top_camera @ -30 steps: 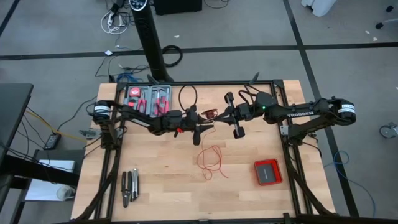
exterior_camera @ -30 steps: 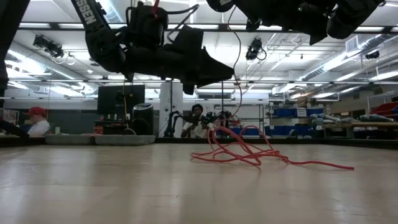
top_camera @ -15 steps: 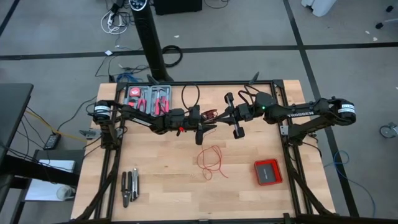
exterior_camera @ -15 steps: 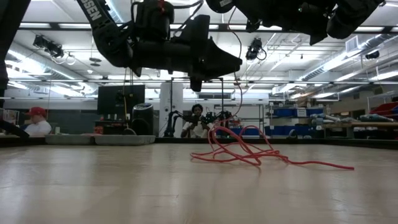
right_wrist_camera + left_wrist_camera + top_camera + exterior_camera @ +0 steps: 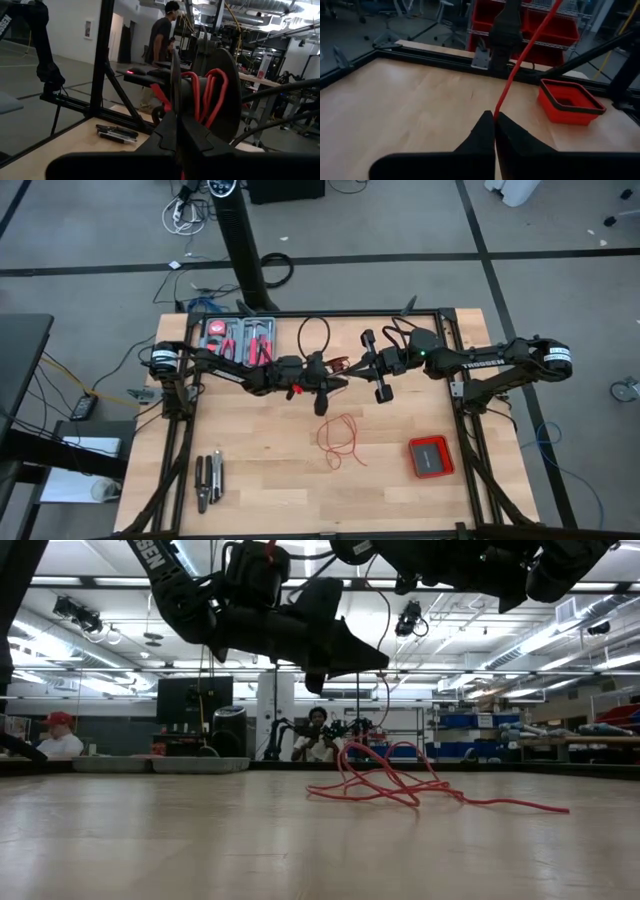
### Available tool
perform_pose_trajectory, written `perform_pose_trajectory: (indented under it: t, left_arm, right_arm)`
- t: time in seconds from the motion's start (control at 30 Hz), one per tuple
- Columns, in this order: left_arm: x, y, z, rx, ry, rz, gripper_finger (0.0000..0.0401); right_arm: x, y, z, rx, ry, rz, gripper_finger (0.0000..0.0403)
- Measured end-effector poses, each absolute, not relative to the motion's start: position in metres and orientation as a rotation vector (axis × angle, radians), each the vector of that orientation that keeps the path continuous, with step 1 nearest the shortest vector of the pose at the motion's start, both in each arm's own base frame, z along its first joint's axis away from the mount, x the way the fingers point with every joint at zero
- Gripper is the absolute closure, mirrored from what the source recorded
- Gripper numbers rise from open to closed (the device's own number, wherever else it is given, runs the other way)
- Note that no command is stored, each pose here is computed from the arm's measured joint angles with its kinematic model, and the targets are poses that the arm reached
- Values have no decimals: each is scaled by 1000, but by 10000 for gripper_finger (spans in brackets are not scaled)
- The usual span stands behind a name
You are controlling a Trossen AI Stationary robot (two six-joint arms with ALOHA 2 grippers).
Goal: Coil cords
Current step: Coil the red wire onto the spool
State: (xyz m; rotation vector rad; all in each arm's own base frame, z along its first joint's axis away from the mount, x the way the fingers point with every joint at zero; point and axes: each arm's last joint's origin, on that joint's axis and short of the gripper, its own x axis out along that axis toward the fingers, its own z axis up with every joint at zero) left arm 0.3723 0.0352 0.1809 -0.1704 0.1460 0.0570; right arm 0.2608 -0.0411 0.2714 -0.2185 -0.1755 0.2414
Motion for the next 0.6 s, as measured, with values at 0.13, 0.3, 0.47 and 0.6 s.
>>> perform_pose_trajectory:
  t: [0.13,0.3,0.47,0.6]
  left_arm:
    - [372,33,180,-182,163,-16,400]
    - [372,29,179,-219,182,-105,400]
    - [371,28,175,-231,227,-142,401]
    - [370,26,172,-245,267,-191,401]
  right_arm:
    - [261,-41,271,-214,-175,241,400]
    - [261,-43,271,-214,-171,235,400]
    - [261,-43,271,-211,-164,235,401]
    - [260,-43,270,-206,-147,230,401]
